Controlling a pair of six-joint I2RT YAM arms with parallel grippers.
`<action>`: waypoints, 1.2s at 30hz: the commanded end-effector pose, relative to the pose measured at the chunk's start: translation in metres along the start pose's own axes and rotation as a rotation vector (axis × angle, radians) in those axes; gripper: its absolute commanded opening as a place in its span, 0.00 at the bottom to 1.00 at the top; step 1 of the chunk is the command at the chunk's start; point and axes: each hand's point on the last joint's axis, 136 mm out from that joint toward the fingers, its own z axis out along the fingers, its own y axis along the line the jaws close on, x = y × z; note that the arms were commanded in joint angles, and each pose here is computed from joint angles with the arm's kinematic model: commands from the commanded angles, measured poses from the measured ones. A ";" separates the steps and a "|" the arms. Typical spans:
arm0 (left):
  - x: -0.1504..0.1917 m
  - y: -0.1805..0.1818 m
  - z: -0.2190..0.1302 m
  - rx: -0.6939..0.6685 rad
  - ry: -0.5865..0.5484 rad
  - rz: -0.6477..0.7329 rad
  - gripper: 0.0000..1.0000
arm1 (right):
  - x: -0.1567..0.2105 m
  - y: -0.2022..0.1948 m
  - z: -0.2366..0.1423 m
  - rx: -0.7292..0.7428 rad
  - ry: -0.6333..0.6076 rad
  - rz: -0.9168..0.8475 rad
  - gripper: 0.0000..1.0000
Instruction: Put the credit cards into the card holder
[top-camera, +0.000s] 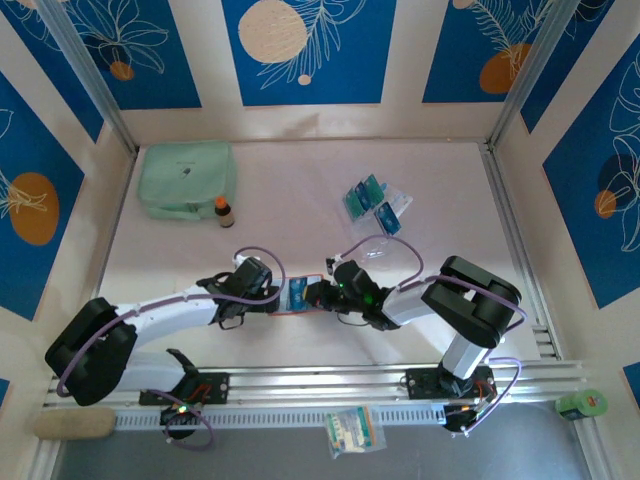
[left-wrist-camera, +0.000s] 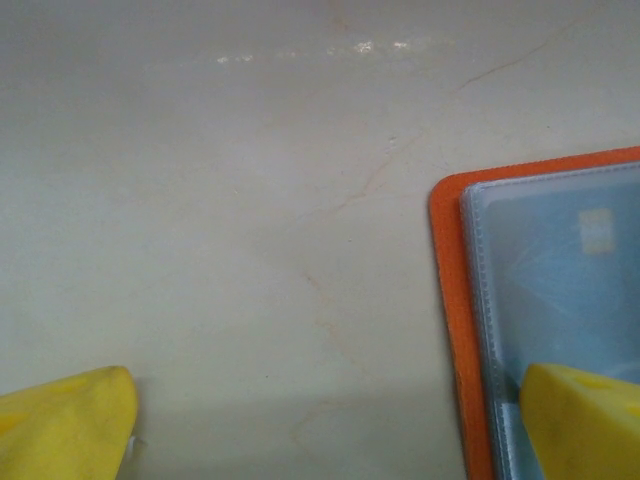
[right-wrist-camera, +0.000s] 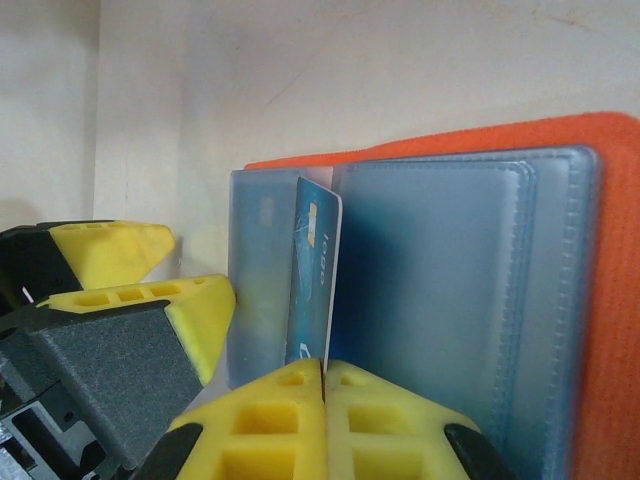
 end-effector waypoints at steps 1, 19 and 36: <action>0.010 0.006 0.000 -0.025 0.019 0.001 0.98 | 0.015 -0.018 -0.002 0.058 0.037 0.015 0.00; 0.011 0.006 0.002 -0.020 0.021 -0.003 0.98 | 0.023 -0.020 0.009 0.093 0.110 0.039 0.00; 0.008 0.004 0.001 -0.010 0.005 -0.012 0.98 | 0.012 0.001 0.000 0.153 0.235 -0.076 0.35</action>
